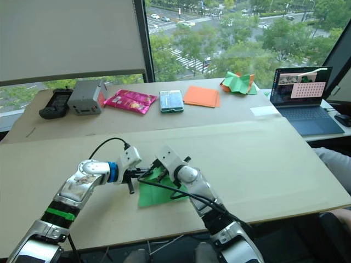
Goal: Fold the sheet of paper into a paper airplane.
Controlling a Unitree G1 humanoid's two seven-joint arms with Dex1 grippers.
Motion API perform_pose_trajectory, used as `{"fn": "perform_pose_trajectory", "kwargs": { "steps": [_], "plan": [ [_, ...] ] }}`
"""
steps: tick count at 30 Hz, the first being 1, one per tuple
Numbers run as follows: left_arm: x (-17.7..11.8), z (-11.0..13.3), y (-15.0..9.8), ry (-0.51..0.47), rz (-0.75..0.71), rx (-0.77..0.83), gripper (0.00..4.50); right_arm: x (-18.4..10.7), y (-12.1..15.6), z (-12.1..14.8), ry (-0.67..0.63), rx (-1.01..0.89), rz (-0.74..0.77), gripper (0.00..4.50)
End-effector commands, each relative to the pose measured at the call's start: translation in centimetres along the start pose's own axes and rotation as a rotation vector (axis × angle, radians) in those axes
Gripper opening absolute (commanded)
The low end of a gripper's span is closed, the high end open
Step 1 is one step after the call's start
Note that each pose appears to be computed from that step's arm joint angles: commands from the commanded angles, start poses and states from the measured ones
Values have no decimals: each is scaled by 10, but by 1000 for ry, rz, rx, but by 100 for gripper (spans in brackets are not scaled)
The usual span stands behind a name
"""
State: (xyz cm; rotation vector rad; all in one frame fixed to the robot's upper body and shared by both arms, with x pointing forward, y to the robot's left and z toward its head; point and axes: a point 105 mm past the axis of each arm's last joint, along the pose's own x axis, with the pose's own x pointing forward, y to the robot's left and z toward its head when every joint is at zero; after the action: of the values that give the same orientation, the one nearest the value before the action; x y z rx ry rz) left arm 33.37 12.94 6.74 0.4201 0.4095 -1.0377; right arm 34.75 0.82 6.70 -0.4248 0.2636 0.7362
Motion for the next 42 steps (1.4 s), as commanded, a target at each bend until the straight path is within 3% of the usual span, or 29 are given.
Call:
{"fn": "perform_pose_trajectory", "kwargs": {
  "steps": [1, 8, 27, 30, 38, 42],
  "plan": [
    [0, -9, -1, 43, -11, 32, 5, -1, 4, -12, 50, 13, 15, 0],
    [-4, -32, -15, 103, -55, 24, 5, -1, 3, -12, 52, 18, 9, 0],
    [-36, -57, -35, 158, -39, -34, 5, 0, 6, -12, 53, 15, 23, 0],
    [-40, -50, -29, 139, -9, -23, 5, 0, 7, -11, 51, 12, 27, 0],
    [-59, 31, 9, -152, 107, -46, 5, -13, -9, 5, -20, 10, -9, 0],
    [-49, 51, 3, -241, 52, -72, 5, -16, -11, 4, -21, 18, -12, 0]
  ]
}}
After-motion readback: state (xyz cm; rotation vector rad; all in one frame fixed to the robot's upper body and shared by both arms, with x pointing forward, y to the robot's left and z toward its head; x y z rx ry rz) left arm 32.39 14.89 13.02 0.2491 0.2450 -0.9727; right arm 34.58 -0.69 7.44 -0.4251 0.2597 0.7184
